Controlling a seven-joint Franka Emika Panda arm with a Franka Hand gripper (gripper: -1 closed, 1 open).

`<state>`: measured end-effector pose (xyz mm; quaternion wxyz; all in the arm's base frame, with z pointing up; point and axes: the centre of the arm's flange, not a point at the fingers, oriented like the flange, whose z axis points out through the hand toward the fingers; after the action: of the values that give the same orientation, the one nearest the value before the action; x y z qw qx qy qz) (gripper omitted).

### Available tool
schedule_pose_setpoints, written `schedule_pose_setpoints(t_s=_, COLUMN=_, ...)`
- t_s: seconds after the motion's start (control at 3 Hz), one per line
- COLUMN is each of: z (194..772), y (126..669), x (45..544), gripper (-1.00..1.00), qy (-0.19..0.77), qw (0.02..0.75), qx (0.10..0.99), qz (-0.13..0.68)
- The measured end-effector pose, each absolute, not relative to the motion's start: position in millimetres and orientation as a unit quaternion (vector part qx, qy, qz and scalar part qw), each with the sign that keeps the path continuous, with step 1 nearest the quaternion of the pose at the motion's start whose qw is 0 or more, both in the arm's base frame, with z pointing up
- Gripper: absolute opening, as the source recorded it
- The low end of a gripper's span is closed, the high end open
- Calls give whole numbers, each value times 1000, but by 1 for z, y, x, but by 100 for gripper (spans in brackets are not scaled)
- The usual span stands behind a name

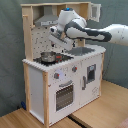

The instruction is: Play with the kitchen

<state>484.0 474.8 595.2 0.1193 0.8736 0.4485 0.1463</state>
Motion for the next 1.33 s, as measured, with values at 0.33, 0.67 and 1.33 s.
schedule_pose_setpoints(t_s=0.33, z=586, y=482, x=495, gripper=100, qy=471, qw=112, qx=864, qz=139)
schedule_pose_setpoints(t_s=0.67, z=578, y=485, x=506, gripper=100, qy=492, qw=106, qx=854, qz=131)
schedule_pose_setpoints(t_s=1.33, z=557, y=498, x=512, gripper=100, qy=556, qw=87, qx=821, qz=97)
